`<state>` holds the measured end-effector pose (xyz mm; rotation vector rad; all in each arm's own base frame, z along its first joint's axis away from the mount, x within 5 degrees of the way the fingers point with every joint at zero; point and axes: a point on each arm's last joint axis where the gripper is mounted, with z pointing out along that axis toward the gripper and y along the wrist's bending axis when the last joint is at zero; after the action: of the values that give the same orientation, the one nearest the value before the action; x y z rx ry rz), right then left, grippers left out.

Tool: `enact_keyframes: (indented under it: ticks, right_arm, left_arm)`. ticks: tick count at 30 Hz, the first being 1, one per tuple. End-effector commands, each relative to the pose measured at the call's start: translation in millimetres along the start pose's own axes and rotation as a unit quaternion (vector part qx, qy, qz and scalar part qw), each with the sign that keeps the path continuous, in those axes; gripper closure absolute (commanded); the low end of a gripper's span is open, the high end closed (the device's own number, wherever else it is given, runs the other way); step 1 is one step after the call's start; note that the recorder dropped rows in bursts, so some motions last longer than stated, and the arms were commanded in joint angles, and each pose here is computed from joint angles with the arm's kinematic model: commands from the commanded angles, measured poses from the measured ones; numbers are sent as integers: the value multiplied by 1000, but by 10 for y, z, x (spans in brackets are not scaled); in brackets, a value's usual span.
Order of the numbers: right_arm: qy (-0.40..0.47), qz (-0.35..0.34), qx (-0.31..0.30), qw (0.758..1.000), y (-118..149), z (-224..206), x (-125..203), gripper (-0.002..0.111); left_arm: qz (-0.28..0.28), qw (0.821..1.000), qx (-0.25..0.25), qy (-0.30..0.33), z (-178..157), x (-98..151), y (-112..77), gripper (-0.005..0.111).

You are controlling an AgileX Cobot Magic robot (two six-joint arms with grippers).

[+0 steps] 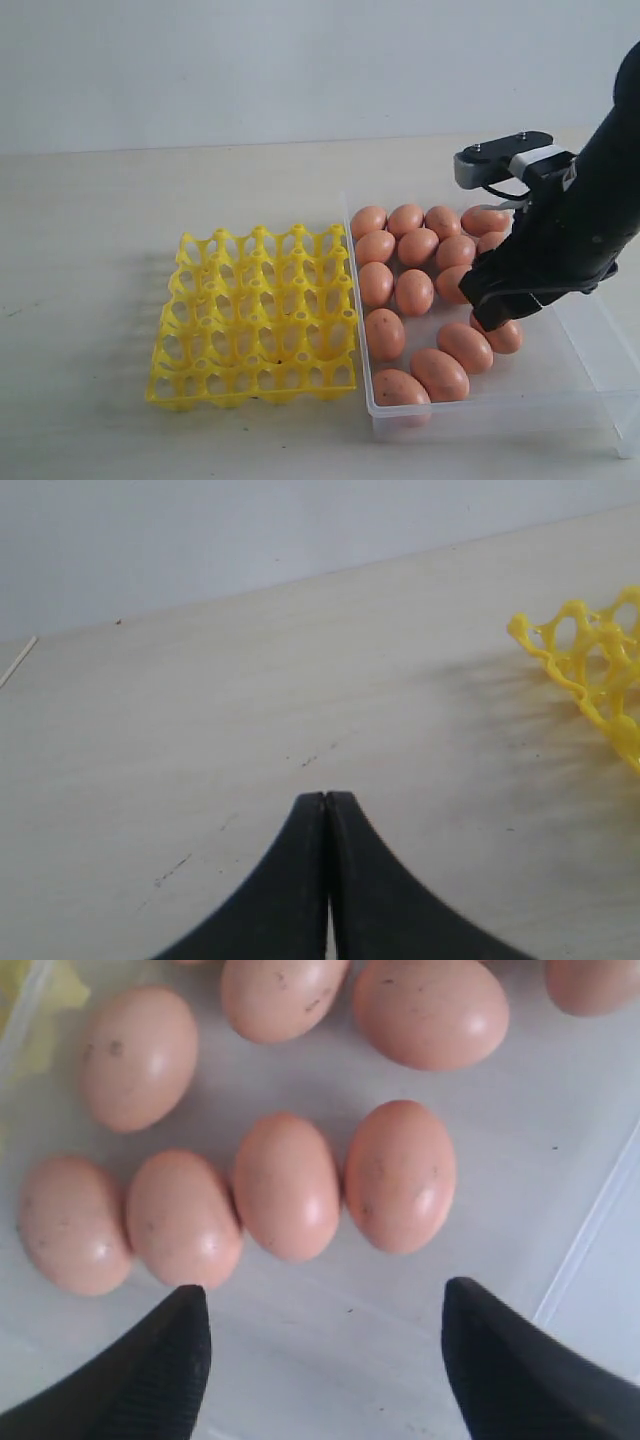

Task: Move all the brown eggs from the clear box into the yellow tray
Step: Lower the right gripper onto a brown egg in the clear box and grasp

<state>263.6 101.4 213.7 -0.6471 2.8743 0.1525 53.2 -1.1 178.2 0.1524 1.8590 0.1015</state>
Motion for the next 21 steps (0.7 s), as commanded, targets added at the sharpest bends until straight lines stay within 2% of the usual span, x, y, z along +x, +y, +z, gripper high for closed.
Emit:
enact_keyframes:
  ticks: [1, 14, 21]
  right_arm:
    - [26, 2, 45, 999, -155, 150, -116, 45]
    - [57, 0, 48, 997, -271, 491, -372, 45]
    - [78, -9, 52, 996, -302, 703, -375, 45]
  left_arm:
    - [-6, 1000, -2, -10, -9, -24, 3, 107]
    - [-6, 1000, -2, -10, -9, -24, 3, 107]
    - [-6, 1000, -2, -10, -9, -24, 3, 107]
